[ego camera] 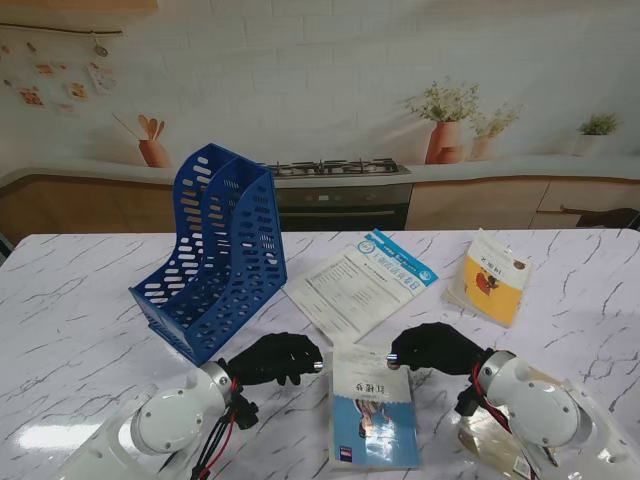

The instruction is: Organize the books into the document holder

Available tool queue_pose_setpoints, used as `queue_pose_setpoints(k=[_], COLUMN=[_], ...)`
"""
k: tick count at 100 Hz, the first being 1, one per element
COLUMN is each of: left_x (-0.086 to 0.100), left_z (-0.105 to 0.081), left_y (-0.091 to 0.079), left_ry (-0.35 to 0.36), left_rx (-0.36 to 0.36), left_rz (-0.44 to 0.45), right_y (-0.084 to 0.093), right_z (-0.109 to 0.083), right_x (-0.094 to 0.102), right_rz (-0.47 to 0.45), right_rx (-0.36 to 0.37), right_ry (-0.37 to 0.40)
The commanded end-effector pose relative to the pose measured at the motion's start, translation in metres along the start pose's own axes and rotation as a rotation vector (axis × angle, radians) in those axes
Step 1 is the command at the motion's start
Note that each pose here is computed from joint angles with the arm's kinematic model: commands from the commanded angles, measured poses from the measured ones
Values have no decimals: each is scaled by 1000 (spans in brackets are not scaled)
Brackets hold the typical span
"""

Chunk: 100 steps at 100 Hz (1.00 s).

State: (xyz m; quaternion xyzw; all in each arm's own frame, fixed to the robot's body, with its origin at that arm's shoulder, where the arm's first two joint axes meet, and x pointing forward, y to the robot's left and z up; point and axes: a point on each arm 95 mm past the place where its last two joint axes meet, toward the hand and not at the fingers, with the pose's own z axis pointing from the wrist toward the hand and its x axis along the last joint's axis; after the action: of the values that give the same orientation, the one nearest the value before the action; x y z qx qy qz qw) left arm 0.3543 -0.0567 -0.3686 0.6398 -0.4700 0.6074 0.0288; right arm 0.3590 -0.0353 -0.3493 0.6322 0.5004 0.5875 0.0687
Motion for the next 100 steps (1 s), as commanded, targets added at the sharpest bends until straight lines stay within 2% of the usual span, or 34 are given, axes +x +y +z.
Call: queue_pose_setpoints(k=[1,25,40,51,76,88,100], left_x=[4,3,1,0,-1,-3,-5], left_z=[3,11,17,20,23,25,28], left_y=[1,2,4,7,14,18,22], left_ry=[22,-17,-57,-98,-196,-225,-240], left_rx=[5,32,24,21,-23,-54,-88], left_rz=[-18,-74,-114,-133,-177,-199,-221], right_y=[-5,-5,-8,-11,-18,-24,-31], right_z=[-2,-5,-4,-3,0,3,5], right_x=[3,3,3,4,3,2,0], right_rz=[32,96,87,115,214,278,297], right_rx=[-21,1,43,75,157,188,204], right_ry=[-35,-203,-270,-316,-392,-410,-420])
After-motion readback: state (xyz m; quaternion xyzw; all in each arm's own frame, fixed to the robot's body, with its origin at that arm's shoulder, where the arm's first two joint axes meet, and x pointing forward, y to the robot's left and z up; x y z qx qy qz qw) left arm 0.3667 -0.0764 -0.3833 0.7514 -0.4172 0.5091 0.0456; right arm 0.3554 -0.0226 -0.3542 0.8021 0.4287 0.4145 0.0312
